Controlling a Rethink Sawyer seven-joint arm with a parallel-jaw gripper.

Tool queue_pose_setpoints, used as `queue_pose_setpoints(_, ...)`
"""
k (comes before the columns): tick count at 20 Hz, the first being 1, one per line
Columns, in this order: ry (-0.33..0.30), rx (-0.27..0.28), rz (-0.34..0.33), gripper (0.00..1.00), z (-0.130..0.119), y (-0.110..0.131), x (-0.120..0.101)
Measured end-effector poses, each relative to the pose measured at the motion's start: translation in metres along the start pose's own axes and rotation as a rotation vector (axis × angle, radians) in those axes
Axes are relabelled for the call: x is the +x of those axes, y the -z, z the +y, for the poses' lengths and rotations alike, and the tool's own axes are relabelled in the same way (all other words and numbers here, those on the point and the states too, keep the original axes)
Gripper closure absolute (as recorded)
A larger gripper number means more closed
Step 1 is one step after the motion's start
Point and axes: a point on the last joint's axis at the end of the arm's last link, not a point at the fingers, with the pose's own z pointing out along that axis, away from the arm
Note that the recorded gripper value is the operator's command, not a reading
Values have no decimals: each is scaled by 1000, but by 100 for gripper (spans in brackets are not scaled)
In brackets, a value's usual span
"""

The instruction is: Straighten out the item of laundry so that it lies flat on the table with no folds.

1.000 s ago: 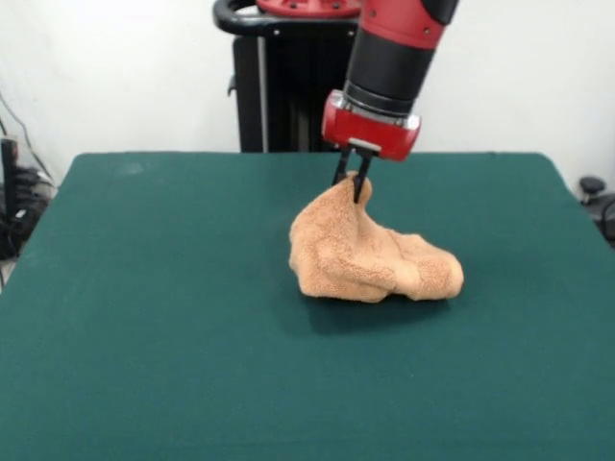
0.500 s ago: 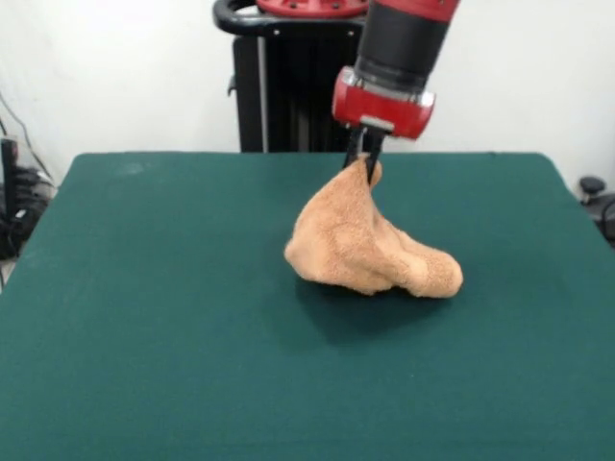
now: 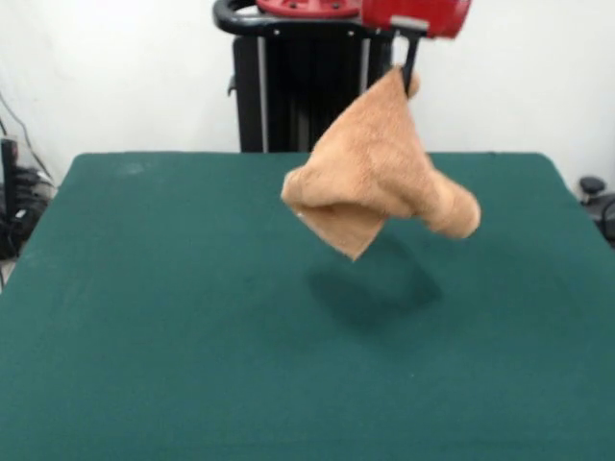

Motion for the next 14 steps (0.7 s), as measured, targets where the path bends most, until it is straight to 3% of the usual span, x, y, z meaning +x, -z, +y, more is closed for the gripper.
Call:
queue_pose_setpoints(7, -29, -36, -26, 100, 2, 28, -7)
queue_pose_setpoints(14, -37, -36, -23, 100, 0, 27, -7)
